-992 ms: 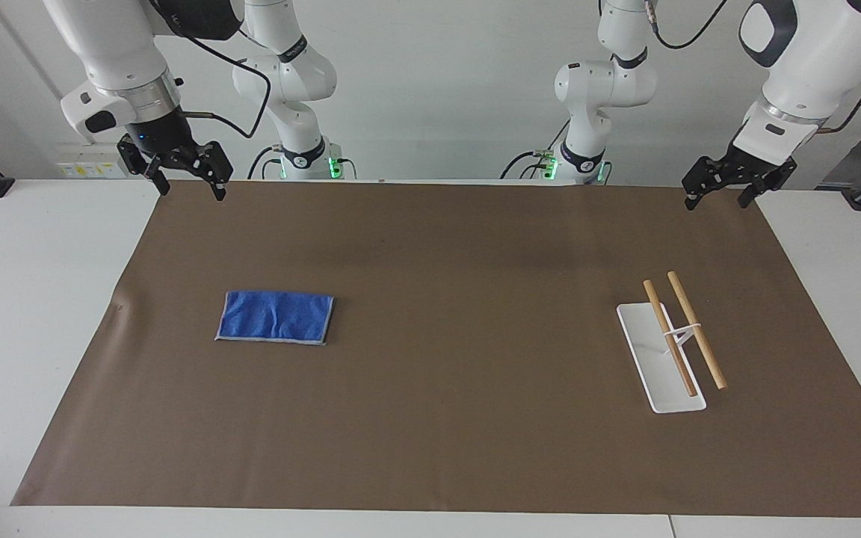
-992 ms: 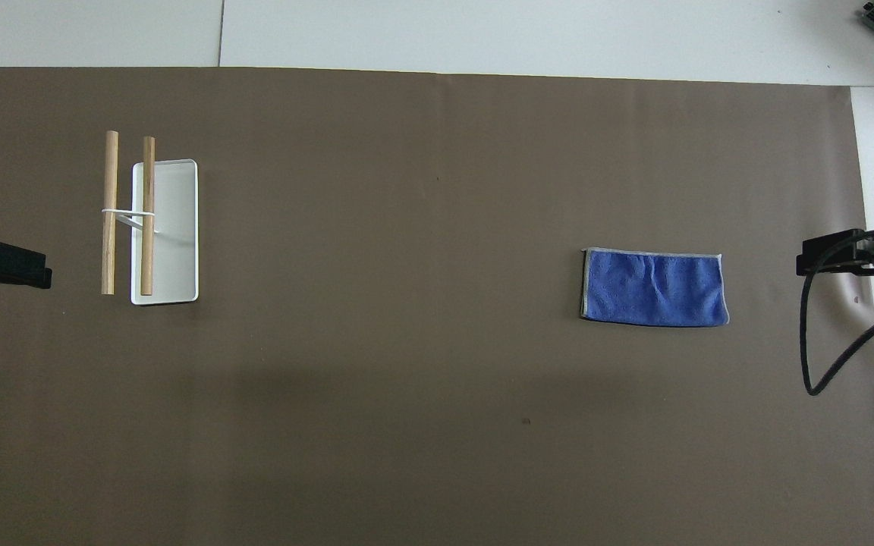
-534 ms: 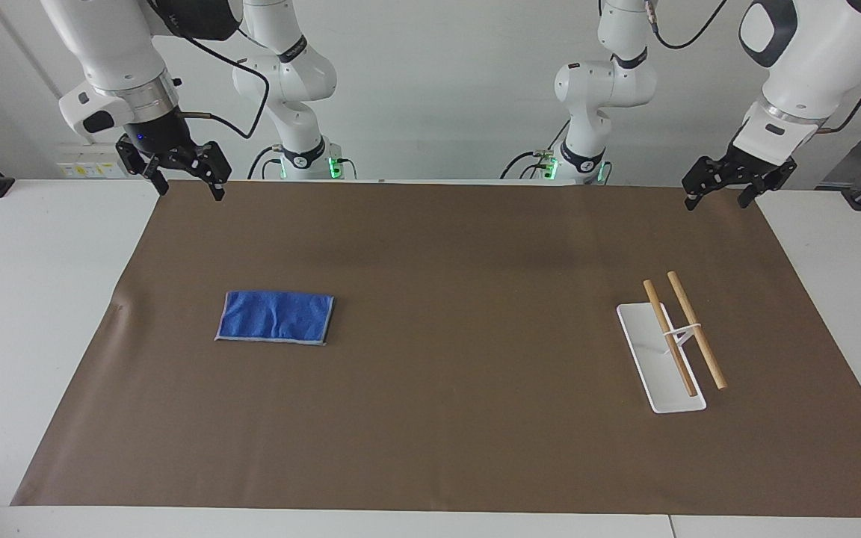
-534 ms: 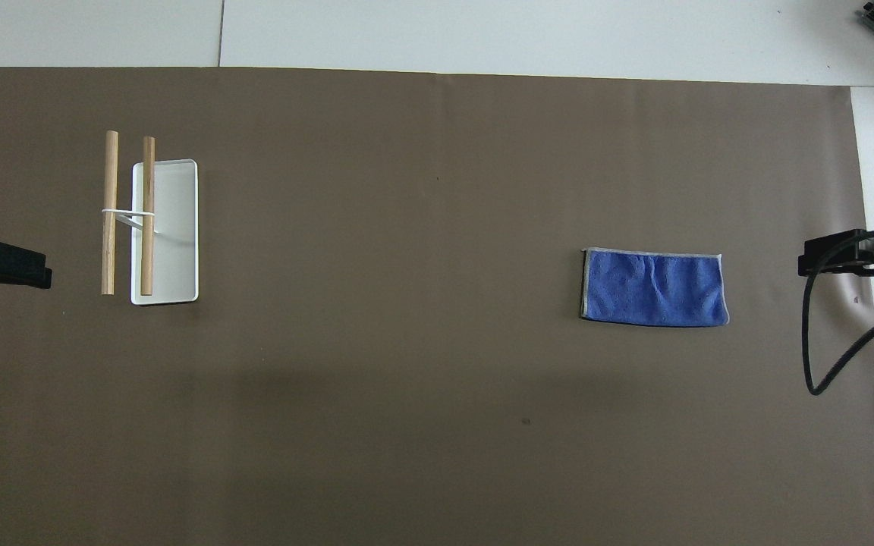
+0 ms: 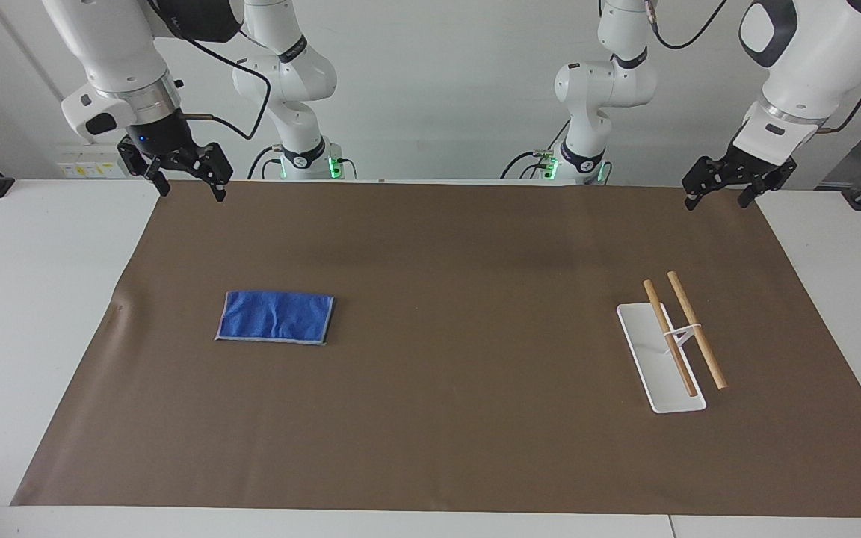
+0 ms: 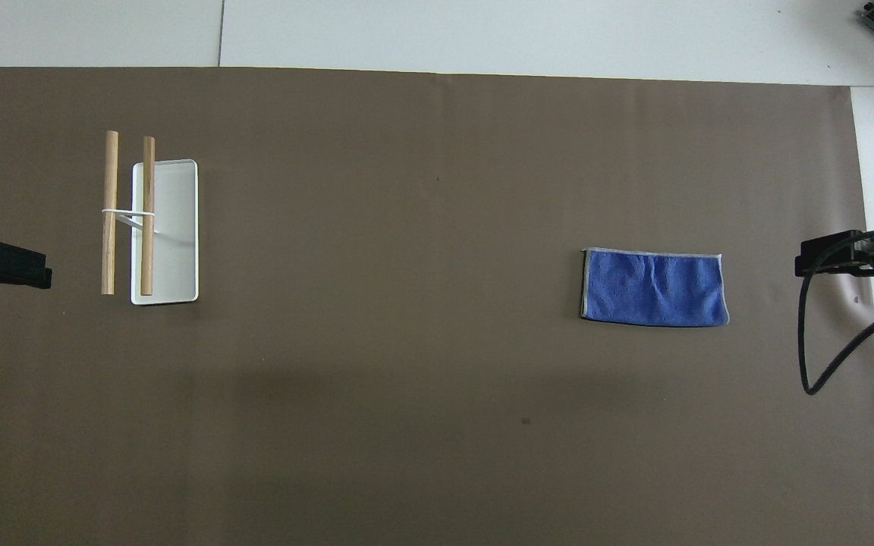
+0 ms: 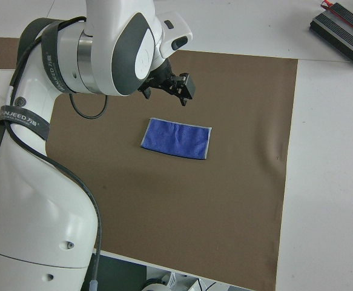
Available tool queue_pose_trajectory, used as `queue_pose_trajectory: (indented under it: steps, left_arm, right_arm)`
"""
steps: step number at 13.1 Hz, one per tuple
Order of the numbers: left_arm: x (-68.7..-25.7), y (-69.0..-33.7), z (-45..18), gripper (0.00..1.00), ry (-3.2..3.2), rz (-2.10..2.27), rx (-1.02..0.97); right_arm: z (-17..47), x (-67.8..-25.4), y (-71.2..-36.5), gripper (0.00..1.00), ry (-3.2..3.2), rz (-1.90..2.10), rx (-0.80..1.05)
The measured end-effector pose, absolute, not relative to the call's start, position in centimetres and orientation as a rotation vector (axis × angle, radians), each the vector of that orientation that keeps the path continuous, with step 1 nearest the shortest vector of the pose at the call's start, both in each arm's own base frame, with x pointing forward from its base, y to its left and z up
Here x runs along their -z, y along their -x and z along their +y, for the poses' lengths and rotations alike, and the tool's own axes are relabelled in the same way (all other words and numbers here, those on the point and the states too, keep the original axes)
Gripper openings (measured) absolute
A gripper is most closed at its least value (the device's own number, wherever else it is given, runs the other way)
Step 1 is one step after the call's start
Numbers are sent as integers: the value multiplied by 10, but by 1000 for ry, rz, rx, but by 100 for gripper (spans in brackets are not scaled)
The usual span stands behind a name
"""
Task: Right arm passes towel to left arm to hang
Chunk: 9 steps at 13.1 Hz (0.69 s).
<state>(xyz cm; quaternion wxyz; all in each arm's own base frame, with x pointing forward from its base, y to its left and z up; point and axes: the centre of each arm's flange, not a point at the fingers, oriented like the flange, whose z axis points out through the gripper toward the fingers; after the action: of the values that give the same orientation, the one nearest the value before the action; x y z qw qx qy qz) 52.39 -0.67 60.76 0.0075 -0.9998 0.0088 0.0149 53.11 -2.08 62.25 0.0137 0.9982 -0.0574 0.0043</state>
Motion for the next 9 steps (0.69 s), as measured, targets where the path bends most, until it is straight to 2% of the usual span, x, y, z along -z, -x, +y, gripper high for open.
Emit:
queue_pose_trajectory:
  steps: [4, 9]
  left_arm:
    - [-608, -524, -7, 100, 3126, 27, -47]
    - [-608, -524, -7, 100, 3126, 27, -47]
  right_arm:
    - [-21, -599, -536, 100, -3111, -159, -46]
    - [-19, -497, -549, 100, -3110, -99, -165]
